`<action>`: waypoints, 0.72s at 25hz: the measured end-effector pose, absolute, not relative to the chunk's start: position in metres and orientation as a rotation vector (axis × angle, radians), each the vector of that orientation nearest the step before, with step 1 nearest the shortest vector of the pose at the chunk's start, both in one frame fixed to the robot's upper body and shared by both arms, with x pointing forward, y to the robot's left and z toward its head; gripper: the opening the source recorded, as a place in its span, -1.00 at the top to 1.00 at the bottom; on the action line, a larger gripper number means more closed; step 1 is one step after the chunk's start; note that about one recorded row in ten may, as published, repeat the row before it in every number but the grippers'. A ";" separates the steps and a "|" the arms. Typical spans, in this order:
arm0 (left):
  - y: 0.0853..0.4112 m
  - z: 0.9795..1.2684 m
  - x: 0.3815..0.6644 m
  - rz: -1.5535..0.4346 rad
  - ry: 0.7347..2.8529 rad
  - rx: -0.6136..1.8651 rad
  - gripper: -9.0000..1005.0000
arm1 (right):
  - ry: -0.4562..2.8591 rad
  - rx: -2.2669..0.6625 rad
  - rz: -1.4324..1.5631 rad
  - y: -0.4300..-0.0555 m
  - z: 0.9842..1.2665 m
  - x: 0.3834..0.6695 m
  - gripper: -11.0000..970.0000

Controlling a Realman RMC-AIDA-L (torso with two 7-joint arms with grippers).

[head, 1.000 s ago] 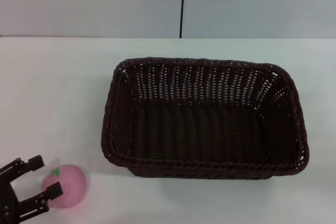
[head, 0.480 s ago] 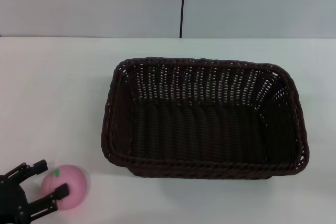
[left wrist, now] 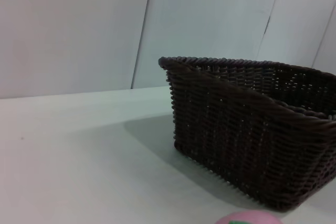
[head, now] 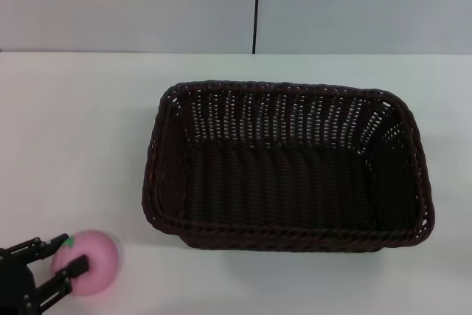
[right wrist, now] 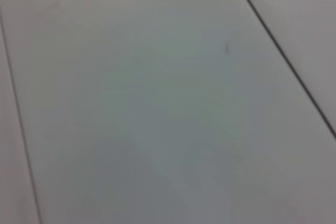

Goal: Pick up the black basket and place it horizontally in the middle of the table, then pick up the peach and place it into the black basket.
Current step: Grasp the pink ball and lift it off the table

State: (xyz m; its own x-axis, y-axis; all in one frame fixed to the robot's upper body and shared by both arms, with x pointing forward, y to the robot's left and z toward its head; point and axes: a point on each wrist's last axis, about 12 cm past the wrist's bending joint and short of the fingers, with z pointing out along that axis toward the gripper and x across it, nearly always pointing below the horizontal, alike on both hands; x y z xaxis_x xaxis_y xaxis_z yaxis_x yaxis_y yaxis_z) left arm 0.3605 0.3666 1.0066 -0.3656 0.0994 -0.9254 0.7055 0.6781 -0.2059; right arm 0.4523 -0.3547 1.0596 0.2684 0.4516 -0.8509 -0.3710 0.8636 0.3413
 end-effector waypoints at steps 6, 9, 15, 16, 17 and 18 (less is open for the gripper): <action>0.365 1.007 0.364 -0.737 1.846 0.643 0.23 | 1.176 0.106 0.540 -0.353 1.056 0.451 -0.31; 0.365 1.011 0.367 -0.739 1.820 0.626 0.33 | 1.175 0.110 0.534 -0.353 1.056 0.451 -0.31; 0.374 1.034 0.384 -0.677 1.644 0.525 0.42 | 1.172 0.117 0.533 -0.352 1.055 0.452 -0.31; 0.374 1.034 0.384 -0.677 1.644 0.525 0.42 | 1.172 0.117 0.533 -0.352 1.055 0.452 -0.31; 0.372 1.044 0.401 -0.676 1.568 0.527 0.43 | 1.171 0.116 0.534 -0.352 1.056 0.453 -0.31; 0.370 1.047 0.407 -0.679 1.543 0.530 0.44 | 1.171 0.116 0.534 -0.352 1.056 0.453 -0.31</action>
